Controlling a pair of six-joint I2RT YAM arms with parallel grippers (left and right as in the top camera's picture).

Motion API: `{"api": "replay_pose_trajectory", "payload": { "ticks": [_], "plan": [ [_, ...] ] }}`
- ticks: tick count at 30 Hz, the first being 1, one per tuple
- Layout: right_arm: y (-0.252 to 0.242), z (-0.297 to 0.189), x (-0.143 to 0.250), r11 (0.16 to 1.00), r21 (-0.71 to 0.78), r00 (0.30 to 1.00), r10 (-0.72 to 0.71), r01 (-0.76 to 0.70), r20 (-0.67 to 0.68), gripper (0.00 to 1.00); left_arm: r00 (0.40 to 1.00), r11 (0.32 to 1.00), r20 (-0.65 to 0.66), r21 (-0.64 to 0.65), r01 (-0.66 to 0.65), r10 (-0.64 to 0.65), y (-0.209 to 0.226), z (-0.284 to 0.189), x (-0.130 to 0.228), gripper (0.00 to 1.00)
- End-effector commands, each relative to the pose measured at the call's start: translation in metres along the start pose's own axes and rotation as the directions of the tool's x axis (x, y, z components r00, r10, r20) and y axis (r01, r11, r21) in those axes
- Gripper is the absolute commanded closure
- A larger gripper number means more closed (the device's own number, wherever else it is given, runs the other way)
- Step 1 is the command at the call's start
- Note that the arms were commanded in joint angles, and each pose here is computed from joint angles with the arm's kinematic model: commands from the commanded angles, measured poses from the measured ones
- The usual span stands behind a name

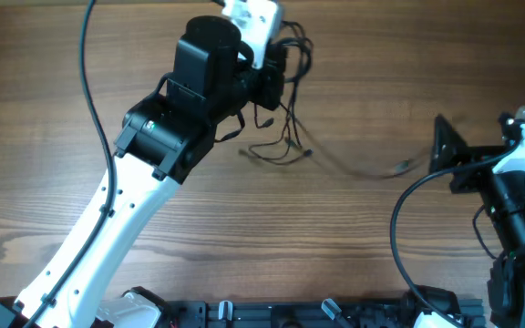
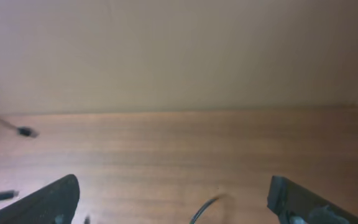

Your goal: Untangle cables

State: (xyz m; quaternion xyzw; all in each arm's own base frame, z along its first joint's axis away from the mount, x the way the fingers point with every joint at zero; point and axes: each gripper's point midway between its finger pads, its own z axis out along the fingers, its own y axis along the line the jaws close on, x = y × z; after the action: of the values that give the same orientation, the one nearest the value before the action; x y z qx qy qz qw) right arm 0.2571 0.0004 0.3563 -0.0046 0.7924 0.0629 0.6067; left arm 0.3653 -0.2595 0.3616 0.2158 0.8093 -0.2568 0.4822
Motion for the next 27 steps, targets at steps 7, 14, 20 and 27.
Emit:
{"api": "replay_pose_trajectory", "payload": {
  "ticks": [7, 14, 20, 27],
  "plan": [
    [0.053, -0.012, 0.004, 0.945, -0.306, 0.993, -0.114, 0.114, 0.021, 0.0, 0.995, 0.95, 0.041, 0.295, -0.099, 0.09, -0.051, -0.01, -0.009, 0.96],
    [0.095, -0.032, 0.003, 0.818, -0.54, 0.981, -0.17, 0.196, 0.097, 0.0, 0.994, 0.88, 0.051, 0.461, -0.113, 0.101, -0.081, -0.021, -0.008, 0.96],
    [0.115, -0.047, -0.001, 0.729, -0.649, 0.976, -0.163, 0.217, 0.143, 0.0, 0.991, 0.842, 0.062, 0.522, -0.133, 0.118, -0.103, -0.026, -0.007, 0.96],
    [0.123, -0.054, -0.006, 0.685, -0.689, 0.972, -0.158, 0.237, 0.177, 0.0, 0.986, 0.79, 0.071, 0.591, -0.163, 0.15, -0.141, -0.031, 0.001, 0.96]
  ]
}}
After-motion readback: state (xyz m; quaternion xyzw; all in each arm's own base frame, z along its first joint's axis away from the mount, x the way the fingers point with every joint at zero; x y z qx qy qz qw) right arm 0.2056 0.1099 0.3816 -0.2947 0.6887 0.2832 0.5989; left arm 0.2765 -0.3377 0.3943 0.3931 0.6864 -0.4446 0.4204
